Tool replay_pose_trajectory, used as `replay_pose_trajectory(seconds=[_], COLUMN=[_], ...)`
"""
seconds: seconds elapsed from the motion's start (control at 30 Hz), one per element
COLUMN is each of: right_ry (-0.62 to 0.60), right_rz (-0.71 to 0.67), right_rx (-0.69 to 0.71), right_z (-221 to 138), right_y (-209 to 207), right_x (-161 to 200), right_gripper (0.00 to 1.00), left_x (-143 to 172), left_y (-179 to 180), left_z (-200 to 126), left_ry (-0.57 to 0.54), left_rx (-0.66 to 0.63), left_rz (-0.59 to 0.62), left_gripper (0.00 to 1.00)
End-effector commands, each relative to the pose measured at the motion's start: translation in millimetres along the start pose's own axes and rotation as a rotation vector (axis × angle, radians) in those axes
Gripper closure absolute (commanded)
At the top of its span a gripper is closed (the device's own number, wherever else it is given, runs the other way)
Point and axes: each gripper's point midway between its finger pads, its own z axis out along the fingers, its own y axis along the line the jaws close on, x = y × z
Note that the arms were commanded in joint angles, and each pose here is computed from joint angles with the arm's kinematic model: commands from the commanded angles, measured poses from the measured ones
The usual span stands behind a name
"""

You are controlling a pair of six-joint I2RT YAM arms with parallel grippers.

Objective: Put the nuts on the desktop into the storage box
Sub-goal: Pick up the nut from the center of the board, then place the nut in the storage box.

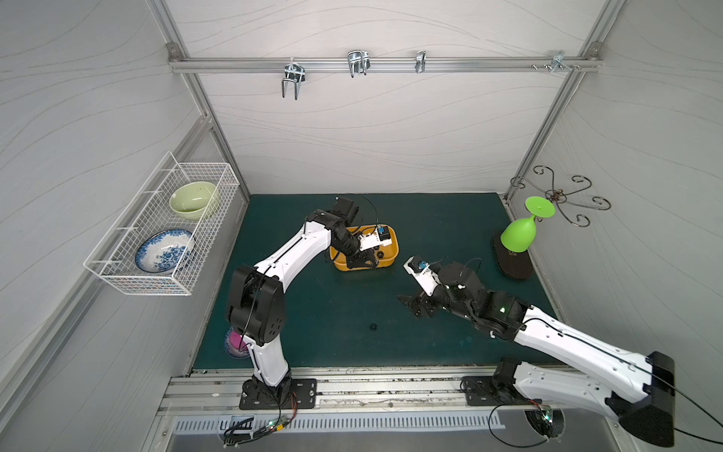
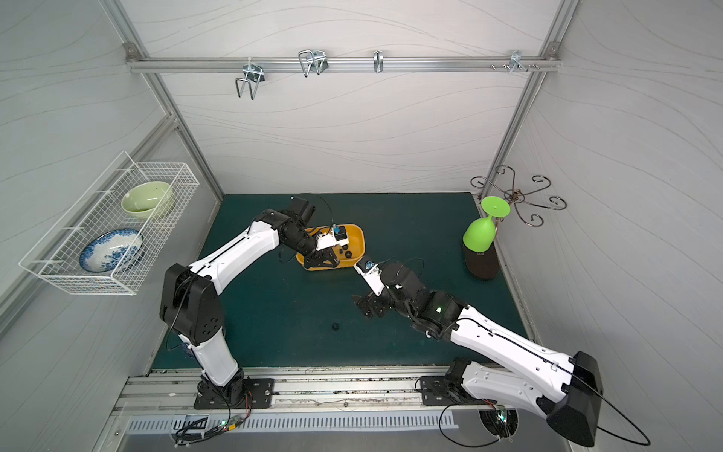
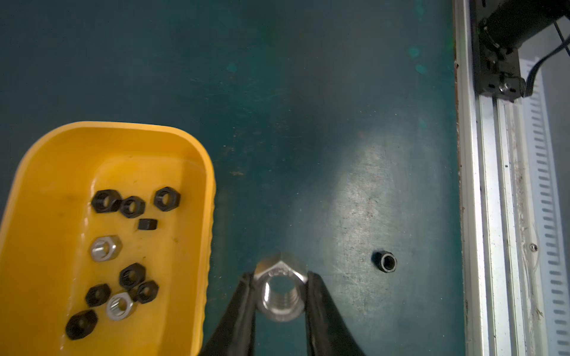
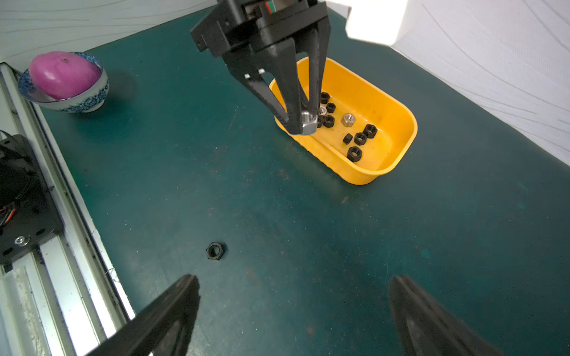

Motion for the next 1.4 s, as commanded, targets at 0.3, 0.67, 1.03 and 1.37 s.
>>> replay_pose_trajectory(seconds=[0.3,0.67,1.03,1.37], right_ry=[-0.116,-0.105,-0.003,0.030], right_rz=[-0.027,-0.032,0.043,0.088], right_rx=[0.137,0.113,0.172,0.238], right_z=[19.5,56.4,67.0,72.3], right_y=[-16.9,-7.1,-16.4,-26.2], right_x=[-47.3,-59.2,-40.6,-38.7], right_gripper=[0.01,0.01,0.01,0.01], left_x=[-16.9,2.6,1.0,8.2], left_y=[42.2,86.4,117.7,128.5], left_z=[-18.6,-2.3,22.9,60.7], left_ry=[-0.051,0.014,-0.009,0.038], left_rx=[-0.064,-0.128,-0.152,-0.096], left_rz=[-0.088,-0.191,-0.272,-0.305], left_gripper=[0.75,0.75,0.75,0.75])
